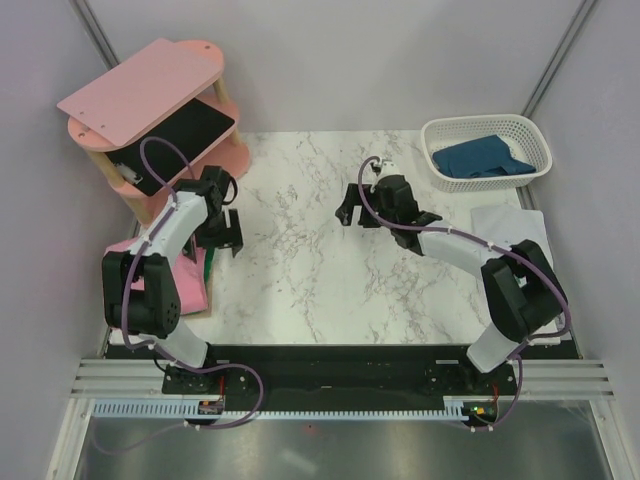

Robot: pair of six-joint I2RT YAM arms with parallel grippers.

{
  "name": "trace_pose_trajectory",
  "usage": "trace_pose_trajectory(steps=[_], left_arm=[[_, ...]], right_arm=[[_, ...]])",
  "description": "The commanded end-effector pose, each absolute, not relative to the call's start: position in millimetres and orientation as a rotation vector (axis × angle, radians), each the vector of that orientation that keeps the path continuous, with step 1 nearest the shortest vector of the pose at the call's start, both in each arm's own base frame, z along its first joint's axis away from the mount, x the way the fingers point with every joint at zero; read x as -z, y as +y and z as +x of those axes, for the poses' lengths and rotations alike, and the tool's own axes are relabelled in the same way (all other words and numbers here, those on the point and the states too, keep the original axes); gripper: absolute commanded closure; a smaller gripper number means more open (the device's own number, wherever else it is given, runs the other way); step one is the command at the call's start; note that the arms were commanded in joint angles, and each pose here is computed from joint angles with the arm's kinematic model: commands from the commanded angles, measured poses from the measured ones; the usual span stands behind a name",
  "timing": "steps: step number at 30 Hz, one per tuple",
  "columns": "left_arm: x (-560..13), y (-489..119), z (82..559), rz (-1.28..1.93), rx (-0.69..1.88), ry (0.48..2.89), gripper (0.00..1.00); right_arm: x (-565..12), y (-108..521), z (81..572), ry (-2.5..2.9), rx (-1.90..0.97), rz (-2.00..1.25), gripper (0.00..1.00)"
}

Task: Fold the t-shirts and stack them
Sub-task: Put the neatly folded tshirt into the corner of the board with the left arm

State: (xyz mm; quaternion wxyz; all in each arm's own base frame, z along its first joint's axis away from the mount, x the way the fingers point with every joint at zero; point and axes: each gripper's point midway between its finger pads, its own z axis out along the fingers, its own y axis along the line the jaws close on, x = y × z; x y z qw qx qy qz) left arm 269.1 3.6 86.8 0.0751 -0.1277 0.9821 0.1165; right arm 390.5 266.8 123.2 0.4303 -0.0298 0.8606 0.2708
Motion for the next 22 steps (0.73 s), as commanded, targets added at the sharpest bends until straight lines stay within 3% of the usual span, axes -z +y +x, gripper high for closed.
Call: trace_pose_trajectory(steps=[1, 13, 22], left_arm=[[-132.8, -25.1, 311.8, -0.236, -0.279, 2.764, 0.0], [-125.4, -148.0, 373.9, 0.078, 0.04, 2.696, 0.0], [-97.2, -184.8, 391.3, 0.149, 0.154, 2.698, 0.01]], right_arm=[[-153.4, 211.3, 421.5, 2.092, -0.462, -0.049, 0.02], [-100.8, 119.3, 442.2, 2.229, -0.428, 0.134, 0.02], [-76.2, 93.1, 438.4, 2.283, -0.427, 0.202, 0.02]])
